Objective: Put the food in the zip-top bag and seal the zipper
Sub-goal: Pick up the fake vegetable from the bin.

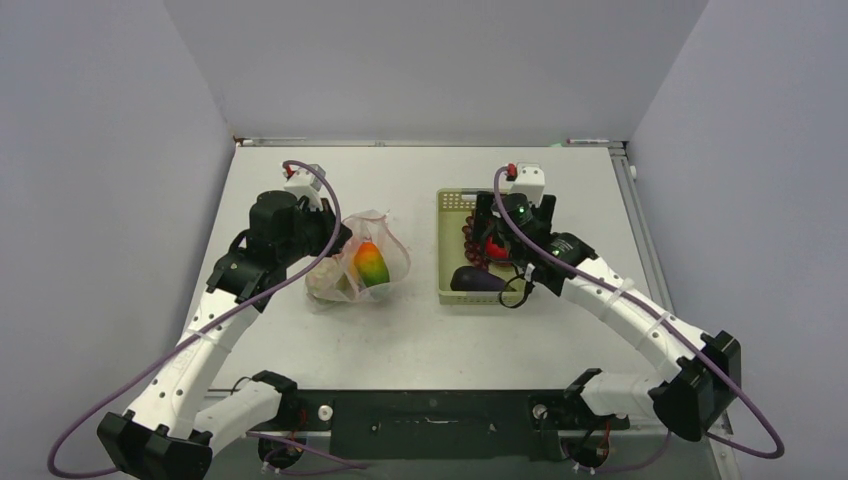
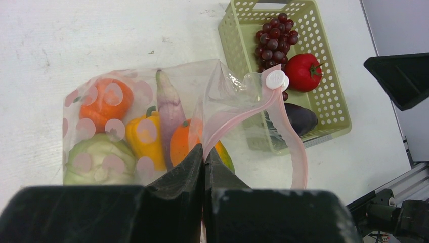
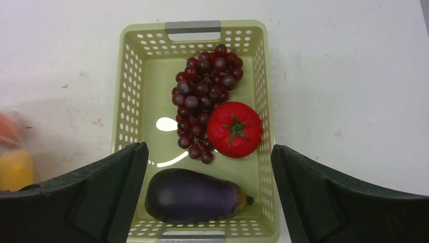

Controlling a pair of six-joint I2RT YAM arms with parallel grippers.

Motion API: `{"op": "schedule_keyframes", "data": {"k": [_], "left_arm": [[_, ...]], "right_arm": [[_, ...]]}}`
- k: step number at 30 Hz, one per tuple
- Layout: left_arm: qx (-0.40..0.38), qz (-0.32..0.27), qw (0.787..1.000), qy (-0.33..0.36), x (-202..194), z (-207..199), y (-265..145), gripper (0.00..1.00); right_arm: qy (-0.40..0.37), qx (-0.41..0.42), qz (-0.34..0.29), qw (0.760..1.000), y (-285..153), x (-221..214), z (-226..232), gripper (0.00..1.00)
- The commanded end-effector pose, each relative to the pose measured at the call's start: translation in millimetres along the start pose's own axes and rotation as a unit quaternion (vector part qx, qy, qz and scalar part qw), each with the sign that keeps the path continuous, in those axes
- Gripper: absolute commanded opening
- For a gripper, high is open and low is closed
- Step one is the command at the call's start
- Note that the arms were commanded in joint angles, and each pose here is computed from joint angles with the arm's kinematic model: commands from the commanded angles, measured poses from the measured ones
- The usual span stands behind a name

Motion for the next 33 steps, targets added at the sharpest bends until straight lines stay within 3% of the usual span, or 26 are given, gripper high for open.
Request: {"op": "schedule_keyframes", "data": {"k": [1, 11, 16, 33], "left_arm": [[-0.013, -0.025, 1.0, 0.01, 10.9, -6.5, -0.5, 0.0], [-0.014, -0.025, 1.0, 0.011, 10.8, -7.5, -1.6, 0.0], [-0.016, -0.024, 1.0, 0.011, 10.8, -8.1, -2.0, 0.0], [-0.02, -0.023, 0.999, 0.011, 10.3, -9.2, -2.5, 0.0]], "right_arm": [[-0.017, -0.011, 0.038, 0.999, 17.7, -18.5, -4.7, 0.98], [-0.047, -0.054, 0.092, 0.993, 52.7, -49.5, -7.9, 1.0], [-0.065, -0.057, 0.117, 0.989, 69.6, -61.6, -5.2, 0.92], [-0.094, -0.058, 0.161, 0.981, 113.8, -78.3, 4.2, 0.91]]}}
Point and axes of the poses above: each gripper's point midway between its finger pads, its own y axis out along the fingers, its own z axis along the line the jaws close on, x = y × z, the point moved 5 cm from there along -y, back along the fingers, and after that the axes turned 12 degrees about -y, right-handed, at the moved point
